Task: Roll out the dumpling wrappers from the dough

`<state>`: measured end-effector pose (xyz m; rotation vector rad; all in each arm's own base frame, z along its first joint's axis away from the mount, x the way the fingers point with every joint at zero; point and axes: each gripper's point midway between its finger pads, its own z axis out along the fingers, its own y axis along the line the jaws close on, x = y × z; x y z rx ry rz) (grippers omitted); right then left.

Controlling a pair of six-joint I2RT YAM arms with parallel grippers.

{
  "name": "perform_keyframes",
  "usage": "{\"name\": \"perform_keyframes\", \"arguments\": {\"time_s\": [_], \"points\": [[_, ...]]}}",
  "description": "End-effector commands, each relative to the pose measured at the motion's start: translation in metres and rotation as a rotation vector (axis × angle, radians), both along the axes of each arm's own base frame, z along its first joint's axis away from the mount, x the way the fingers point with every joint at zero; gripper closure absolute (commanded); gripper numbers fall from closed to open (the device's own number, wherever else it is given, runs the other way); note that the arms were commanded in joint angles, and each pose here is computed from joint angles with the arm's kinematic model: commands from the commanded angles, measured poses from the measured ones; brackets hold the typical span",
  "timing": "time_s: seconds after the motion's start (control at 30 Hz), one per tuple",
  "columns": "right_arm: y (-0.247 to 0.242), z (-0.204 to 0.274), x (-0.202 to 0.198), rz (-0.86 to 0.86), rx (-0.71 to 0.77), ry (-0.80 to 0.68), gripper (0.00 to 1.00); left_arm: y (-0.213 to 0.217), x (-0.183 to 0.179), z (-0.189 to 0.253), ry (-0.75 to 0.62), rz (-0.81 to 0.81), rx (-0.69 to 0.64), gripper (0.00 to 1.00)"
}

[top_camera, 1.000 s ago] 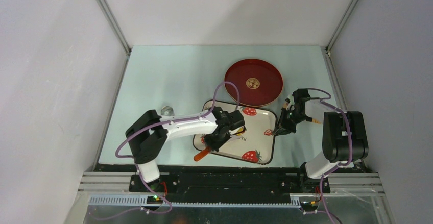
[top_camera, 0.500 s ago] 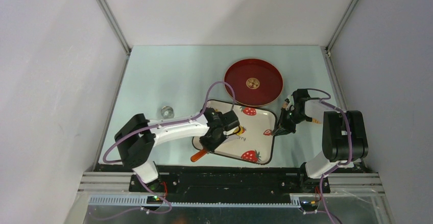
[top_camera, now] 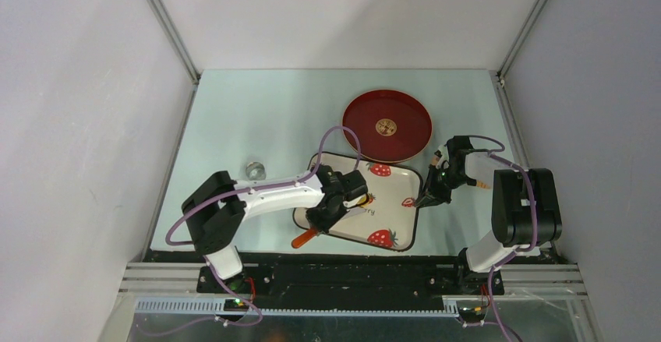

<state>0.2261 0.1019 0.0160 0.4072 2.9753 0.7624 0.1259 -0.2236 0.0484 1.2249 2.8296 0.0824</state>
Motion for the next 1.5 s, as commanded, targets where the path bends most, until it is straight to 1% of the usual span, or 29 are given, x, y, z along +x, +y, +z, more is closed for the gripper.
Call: {"name": "perform_keyframes", "arguments": {"time_s": [0.0, 0.27, 0.63, 0.87, 1.13, 1.2, 1.27, 1.3, 1.33, 1.37, 1.4, 1.43, 1.47], "points": [[0.001, -0.006, 0.001, -0.003, -0.007, 0.007, 1.0, -0.004, 0.003, 0.002, -0.003, -0.015, -0.015, 1.0], [0.001, -0.005, 0.001, -0.005, -0.005, 0.007, 1.0, -0.025, 0.015, 0.003, -0.011, -0.033, -0.034, 1.0], [0.002, -0.005, 0.001, -0.002, -0.002, 0.005, 1.0, -0.035, 0.023, 0.0, -0.004, -0.03, -0.037, 1.0], [0.003, -0.004, 0.001, 0.0, 0.0, 0.004, 1.0, -0.043, 0.033, 0.0, -0.025, -0.019, -0.042, 1.0], [0.005, 0.001, 0.002, -0.003, 0.017, -0.01, 1.0, -0.056, 0.048, 0.007, -0.072, 0.002, -0.087, 1.0], [0.006, 0.004, 0.003, -0.001, 0.027, -0.02, 0.98, -0.058, 0.052, 0.008, -0.083, 0.005, -0.092, 1.0], [0.007, 0.008, 0.004, 0.002, 0.036, -0.033, 0.96, -0.059, 0.054, 0.007, -0.093, 0.006, -0.09, 1.0], [0.008, 0.009, 0.005, 0.004, 0.043, -0.039, 0.88, -0.059, 0.054, 0.007, -0.096, 0.006, -0.088, 1.0], [0.009, 0.012, 0.005, 0.007, 0.048, -0.049, 0.84, -0.059, 0.055, 0.007, -0.101, 0.007, -0.088, 1.0], [0.01, 0.014, 0.005, 0.009, 0.056, -0.055, 0.78, -0.058, 0.056, 0.007, -0.105, 0.008, -0.086, 1.0], [0.011, 0.018, 0.006, 0.011, 0.066, -0.07, 0.75, -0.056, 0.056, 0.007, -0.112, 0.011, -0.085, 1.0], [0.012, 0.02, 0.007, 0.012, 0.069, -0.077, 0.69, -0.055, 0.057, 0.009, -0.122, 0.014, -0.088, 1.0], [0.012, 0.024, 0.008, 0.014, 0.074, -0.092, 0.66, -0.054, 0.057, 0.008, -0.127, 0.018, -0.089, 1.0]]}}
